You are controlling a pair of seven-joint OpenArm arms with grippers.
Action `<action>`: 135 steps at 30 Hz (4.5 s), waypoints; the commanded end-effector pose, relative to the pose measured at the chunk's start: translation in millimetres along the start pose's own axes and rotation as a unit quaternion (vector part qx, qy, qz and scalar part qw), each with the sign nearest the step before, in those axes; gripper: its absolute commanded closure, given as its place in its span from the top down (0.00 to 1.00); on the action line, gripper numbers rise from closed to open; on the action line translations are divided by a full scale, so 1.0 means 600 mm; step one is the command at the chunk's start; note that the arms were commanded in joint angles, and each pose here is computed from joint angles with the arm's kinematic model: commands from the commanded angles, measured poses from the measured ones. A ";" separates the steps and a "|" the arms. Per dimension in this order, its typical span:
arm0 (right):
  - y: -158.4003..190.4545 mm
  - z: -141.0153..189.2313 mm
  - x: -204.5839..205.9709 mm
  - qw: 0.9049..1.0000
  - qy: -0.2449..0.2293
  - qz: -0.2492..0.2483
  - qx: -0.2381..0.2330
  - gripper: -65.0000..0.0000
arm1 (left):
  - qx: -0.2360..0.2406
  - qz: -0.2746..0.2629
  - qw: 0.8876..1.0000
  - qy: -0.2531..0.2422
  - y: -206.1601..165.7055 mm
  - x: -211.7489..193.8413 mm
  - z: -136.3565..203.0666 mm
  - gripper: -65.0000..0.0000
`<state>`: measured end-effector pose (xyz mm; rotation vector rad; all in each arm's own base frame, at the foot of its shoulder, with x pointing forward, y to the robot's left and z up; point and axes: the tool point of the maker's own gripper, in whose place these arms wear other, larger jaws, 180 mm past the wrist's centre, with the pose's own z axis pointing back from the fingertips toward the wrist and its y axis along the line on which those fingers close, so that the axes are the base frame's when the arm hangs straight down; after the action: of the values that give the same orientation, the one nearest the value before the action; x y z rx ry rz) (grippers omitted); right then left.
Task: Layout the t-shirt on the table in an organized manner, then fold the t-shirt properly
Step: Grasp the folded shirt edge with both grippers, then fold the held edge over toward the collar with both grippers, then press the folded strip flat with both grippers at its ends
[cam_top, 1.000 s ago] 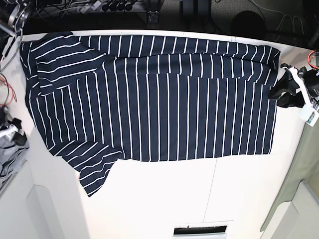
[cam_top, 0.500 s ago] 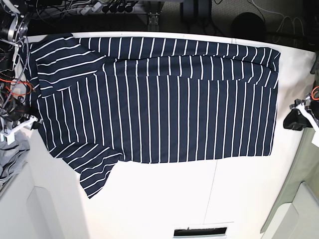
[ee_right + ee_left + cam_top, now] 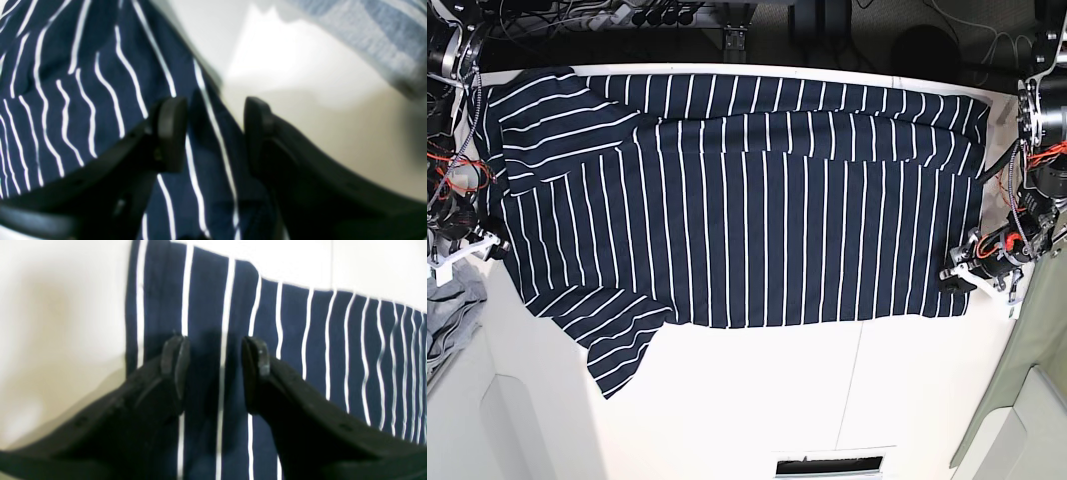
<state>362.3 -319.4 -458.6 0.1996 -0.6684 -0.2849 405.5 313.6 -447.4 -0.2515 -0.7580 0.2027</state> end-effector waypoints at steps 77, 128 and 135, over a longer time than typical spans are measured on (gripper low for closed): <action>0.140 0.035 0.083 0.986 -0.111 0.087 0.090 0.66 | -0.121 -0.160 0.966 0.161 -0.026 -0.130 0.210 0.00; 0.217 0.234 -0.165 0.966 0.031 0.185 0.176 0.00 | -0.149 -0.169 0.953 0.201 -0.035 -0.113 0.262 0.00; 0.201 0.230 -0.176 0.970 0.033 0.186 0.154 0.51 | -0.148 -0.164 0.950 0.221 -0.029 -0.138 0.268 0.30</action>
<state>211.0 -181.6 -391.7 0.3742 -0.6211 0.1847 224.5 293.3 -397.8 -0.4406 -0.3268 -0.2677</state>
